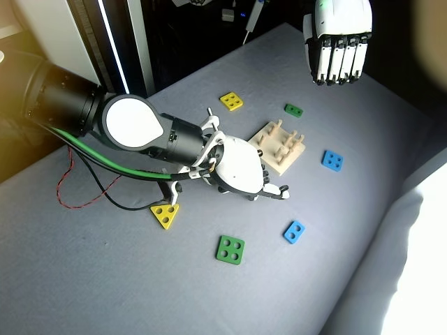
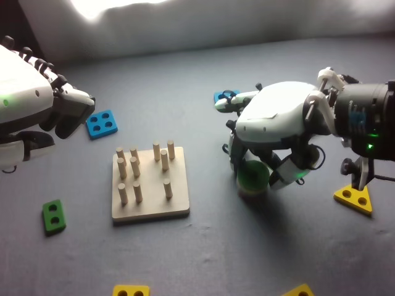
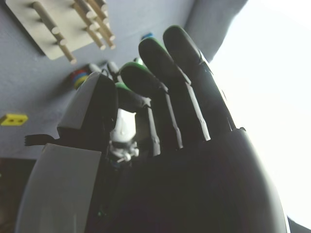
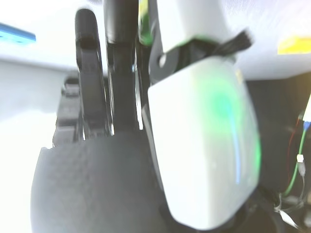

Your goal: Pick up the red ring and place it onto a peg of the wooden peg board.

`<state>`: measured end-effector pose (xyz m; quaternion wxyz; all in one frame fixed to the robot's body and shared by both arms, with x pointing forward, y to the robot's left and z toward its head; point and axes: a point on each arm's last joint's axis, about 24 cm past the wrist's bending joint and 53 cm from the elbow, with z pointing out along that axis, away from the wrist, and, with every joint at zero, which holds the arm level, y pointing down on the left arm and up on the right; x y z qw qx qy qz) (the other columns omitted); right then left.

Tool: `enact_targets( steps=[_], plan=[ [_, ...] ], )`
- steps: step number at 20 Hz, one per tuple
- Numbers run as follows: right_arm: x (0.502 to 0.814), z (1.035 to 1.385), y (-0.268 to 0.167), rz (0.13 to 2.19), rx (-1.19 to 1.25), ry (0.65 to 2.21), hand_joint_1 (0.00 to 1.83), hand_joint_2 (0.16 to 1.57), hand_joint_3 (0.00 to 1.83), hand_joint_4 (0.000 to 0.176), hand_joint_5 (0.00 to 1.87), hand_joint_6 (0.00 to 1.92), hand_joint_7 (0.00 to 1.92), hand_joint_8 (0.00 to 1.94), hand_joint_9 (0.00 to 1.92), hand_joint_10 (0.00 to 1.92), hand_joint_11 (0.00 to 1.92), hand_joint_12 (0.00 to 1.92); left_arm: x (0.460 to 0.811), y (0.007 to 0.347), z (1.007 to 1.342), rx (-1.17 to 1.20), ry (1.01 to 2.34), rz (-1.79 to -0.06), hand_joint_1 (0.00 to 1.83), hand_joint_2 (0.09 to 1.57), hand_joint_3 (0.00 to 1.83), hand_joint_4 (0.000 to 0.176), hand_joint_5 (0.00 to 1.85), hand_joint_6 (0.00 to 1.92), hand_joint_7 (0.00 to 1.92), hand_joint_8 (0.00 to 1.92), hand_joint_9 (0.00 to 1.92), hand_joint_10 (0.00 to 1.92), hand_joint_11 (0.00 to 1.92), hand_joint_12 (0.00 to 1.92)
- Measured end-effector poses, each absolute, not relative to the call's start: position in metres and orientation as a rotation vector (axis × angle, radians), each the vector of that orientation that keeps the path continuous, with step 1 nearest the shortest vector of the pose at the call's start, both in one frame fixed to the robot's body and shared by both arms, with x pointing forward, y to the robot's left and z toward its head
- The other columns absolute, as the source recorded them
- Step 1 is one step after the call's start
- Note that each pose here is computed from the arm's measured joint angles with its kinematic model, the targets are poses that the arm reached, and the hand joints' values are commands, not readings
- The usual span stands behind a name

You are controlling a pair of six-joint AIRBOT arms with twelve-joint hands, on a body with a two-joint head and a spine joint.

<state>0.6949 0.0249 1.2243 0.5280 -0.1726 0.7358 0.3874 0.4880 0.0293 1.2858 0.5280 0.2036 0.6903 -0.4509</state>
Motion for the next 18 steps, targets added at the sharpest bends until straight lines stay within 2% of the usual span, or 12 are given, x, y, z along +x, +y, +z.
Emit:
enact_targets(
  steps=[6,7,11,12,13,14,18],
  plan=[
    [0.698,1.242,0.026,0.931,-0.404,1.725,1.30,1.02,0.00,0.000,1.01,0.77,1.44,0.31,0.77,0.00,0.00,0.00,0.488,0.029,1.286,0.485,1.650,-1.078,0.99,1.43,0.00,0.004,0.41,1.82,0.54,1.70,0.50,1.40,0.41,1.48],
    [0.699,1.244,0.026,0.933,-0.403,1.721,1.30,1.01,0.00,0.000,1.06,0.69,1.44,0.34,0.78,0.00,0.00,0.00,0.488,0.029,1.286,0.485,1.650,-1.078,0.98,1.44,0.00,0.000,0.39,1.85,0.53,1.71,0.50,1.39,0.40,1.49],
    [0.702,1.270,0.043,0.960,-0.409,1.671,1.30,1.02,0.00,0.000,1.03,0.72,1.44,0.33,0.78,0.01,0.00,0.00,0.488,0.029,1.288,0.485,1.642,-1.081,0.98,1.44,0.00,0.000,0.37,1.86,0.53,1.71,0.49,1.40,0.40,1.51],
    [0.701,1.274,0.049,0.969,-0.414,1.662,1.29,1.04,0.00,0.000,0.98,0.78,1.37,0.47,0.76,0.00,0.00,0.00,0.488,0.029,1.288,0.485,1.643,-1.080,0.98,1.44,0.00,0.000,0.38,1.87,0.53,1.71,0.48,1.40,0.38,1.51],
    [0.698,1.277,0.056,0.984,-0.425,1.654,1.29,1.04,0.00,0.000,0.99,0.76,1.35,0.52,0.75,0.00,0.00,0.00,0.488,0.029,1.288,0.484,1.644,-1.079,0.98,1.44,0.00,0.000,0.38,1.87,0.53,1.70,0.48,1.40,0.37,1.51],
    [0.695,1.281,0.063,0.999,-0.436,1.644,1.29,1.04,0.00,0.000,0.99,0.78,1.36,0.49,0.77,0.01,0.00,0.00,0.488,0.029,1.288,0.485,1.643,-1.080,0.99,1.43,0.00,0.008,0.40,1.82,0.53,1.72,0.47,1.44,0.37,1.54],
    [0.685,1.293,0.087,1.038,-0.469,1.617,1.29,1.03,0.00,0.000,1.01,0.76,1.36,0.49,0.75,0.00,0.00,0.00,0.488,0.029,1.288,0.485,1.643,-1.080,0.98,1.44,0.00,0.000,0.37,1.85,0.54,1.73,0.48,1.45,0.38,1.58]
  ],
)
